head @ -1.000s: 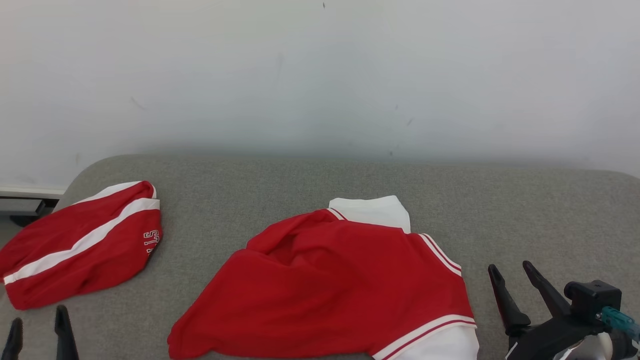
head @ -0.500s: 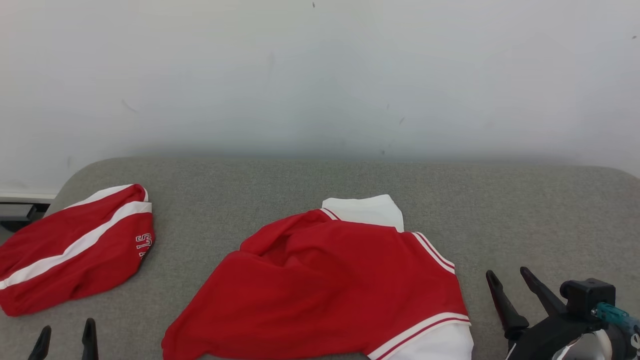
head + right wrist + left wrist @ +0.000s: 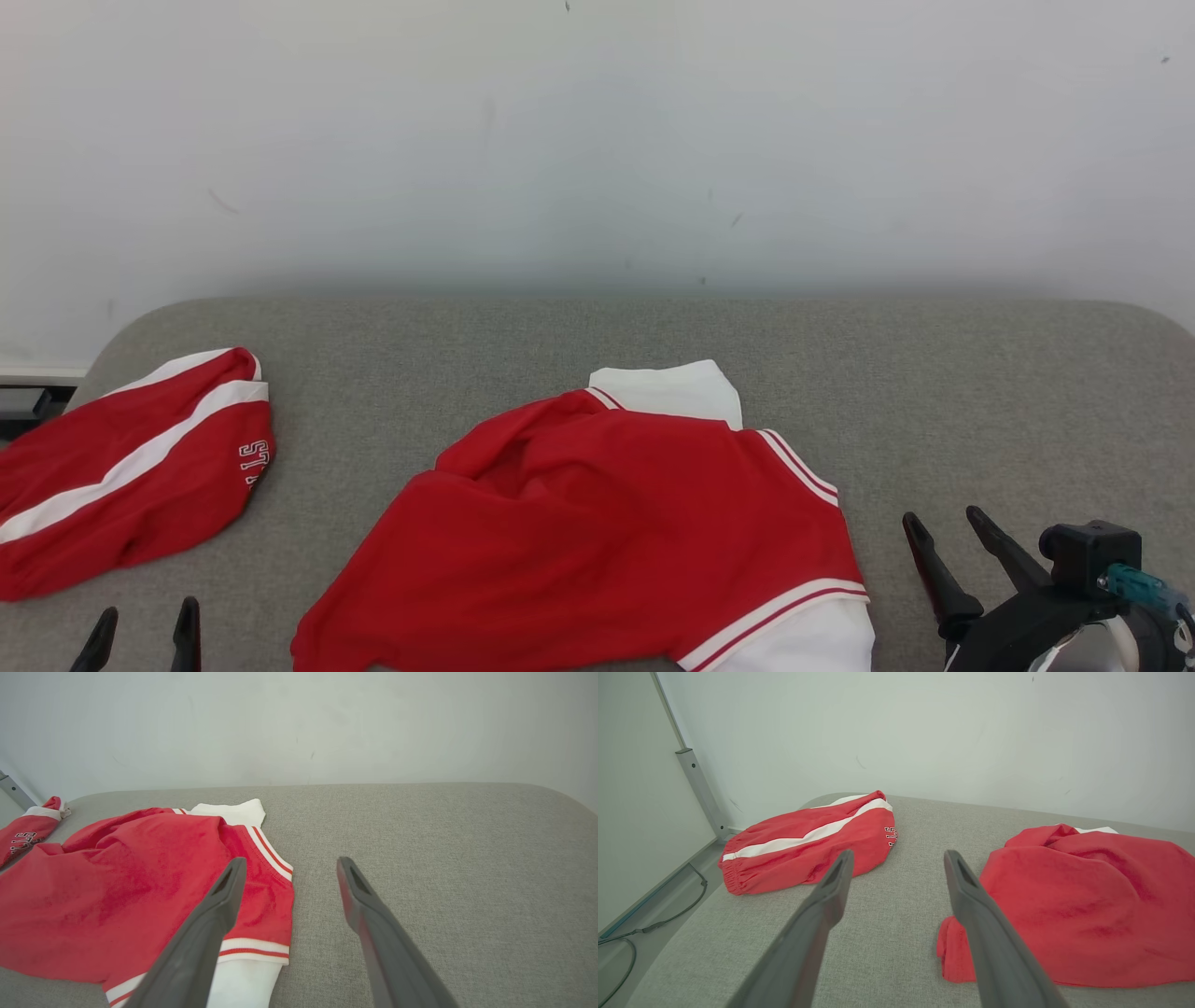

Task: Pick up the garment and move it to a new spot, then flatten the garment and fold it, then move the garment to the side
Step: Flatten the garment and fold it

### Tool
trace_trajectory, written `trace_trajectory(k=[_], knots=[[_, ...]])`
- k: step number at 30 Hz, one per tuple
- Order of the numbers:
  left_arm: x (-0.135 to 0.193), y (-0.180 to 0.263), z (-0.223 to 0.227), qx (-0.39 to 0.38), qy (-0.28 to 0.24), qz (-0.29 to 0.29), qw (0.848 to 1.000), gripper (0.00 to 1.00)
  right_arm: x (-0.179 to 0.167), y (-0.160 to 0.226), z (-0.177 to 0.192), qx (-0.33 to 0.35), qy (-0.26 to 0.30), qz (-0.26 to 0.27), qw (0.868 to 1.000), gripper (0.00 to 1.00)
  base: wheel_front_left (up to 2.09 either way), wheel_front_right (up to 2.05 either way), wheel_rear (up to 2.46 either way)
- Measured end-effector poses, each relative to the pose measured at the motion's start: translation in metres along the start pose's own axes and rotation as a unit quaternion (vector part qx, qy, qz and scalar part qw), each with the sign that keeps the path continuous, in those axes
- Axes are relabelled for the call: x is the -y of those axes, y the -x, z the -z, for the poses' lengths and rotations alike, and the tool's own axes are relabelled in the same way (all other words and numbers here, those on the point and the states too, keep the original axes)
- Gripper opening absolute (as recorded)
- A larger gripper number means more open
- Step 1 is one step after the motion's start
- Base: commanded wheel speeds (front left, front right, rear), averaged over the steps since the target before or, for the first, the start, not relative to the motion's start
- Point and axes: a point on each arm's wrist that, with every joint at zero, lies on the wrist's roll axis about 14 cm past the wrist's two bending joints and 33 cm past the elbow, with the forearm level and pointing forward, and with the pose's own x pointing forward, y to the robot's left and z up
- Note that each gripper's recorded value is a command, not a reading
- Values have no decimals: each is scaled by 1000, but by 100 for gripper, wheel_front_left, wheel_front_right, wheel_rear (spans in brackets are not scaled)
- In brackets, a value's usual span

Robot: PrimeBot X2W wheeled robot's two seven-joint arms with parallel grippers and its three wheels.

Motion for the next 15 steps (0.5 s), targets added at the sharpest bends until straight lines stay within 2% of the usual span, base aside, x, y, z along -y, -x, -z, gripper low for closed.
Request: trace_trajectory(k=[15], knots=[[7, -5, 0, -1, -7, 12, 1000, 100, 6, 2, 5, -4, -3, 9, 1000, 100, 0, 0, 0]])
